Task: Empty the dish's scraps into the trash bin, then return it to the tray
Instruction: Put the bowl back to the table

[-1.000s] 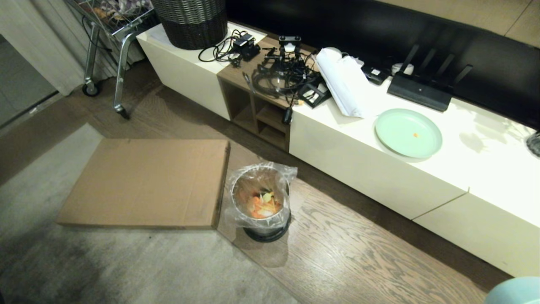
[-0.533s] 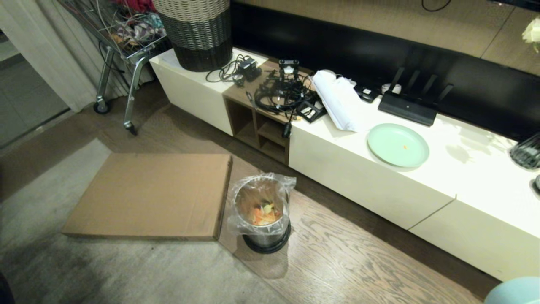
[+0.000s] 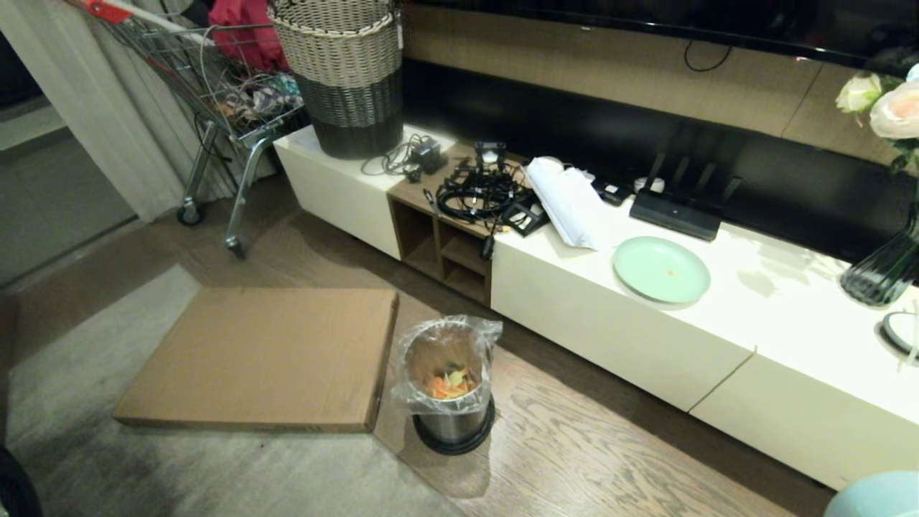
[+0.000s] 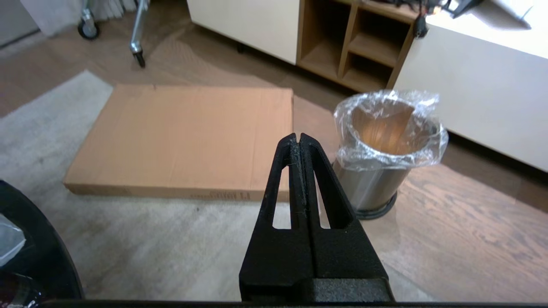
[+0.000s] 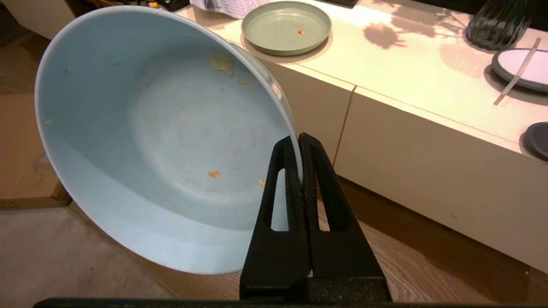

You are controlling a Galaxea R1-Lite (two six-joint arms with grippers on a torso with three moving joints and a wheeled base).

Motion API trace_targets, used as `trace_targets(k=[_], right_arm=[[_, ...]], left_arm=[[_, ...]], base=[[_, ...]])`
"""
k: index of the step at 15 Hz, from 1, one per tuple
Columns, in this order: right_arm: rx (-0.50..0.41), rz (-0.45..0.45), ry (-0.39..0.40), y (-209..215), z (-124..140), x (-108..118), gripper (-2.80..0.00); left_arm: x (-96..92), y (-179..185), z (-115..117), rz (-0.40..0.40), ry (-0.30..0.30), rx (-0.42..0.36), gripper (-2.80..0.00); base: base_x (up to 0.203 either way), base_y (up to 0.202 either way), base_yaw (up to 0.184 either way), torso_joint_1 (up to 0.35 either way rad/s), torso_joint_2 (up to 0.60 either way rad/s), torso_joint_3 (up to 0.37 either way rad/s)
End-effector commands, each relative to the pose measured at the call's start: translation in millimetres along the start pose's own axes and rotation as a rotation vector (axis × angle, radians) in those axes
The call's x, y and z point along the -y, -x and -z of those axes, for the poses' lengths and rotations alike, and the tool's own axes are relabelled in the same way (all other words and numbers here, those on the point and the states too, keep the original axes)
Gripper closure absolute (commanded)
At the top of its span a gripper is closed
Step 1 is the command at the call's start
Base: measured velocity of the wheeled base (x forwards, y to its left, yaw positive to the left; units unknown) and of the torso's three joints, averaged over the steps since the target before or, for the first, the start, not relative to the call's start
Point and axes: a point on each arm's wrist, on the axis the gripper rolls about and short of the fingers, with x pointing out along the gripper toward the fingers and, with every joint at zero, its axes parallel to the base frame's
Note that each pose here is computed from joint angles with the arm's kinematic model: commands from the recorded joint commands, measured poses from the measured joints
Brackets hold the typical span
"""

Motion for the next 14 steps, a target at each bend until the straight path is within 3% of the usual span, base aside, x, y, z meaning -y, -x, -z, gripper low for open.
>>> trace_targets(k=[1,9,14], right_arm=[[0.000,0.000,0.000,-0.1,-0.1,0.0,0.00],[0.000,0.000,0.002,-0.1,-0.1,0.0,0.00],[0.000,0.000,0.002,-0.1,-0.1,0.0,0.00]], left_arm=[[0.0,0.0,0.0,-0.001,0.001,0.001,0.00],[0.0,0.0,0.0,-0.001,0.001,0.001,0.00],[0.0,0.0,0.0,-0.001,0.001,0.001,0.00]], base=[[0.000,0.000,0.000,0.004,0.00,0.203],[0.000,0.000,0.000,0.003,0.00,0.199],[0.000,0.000,0.000,0.002,0.00,0.024]])
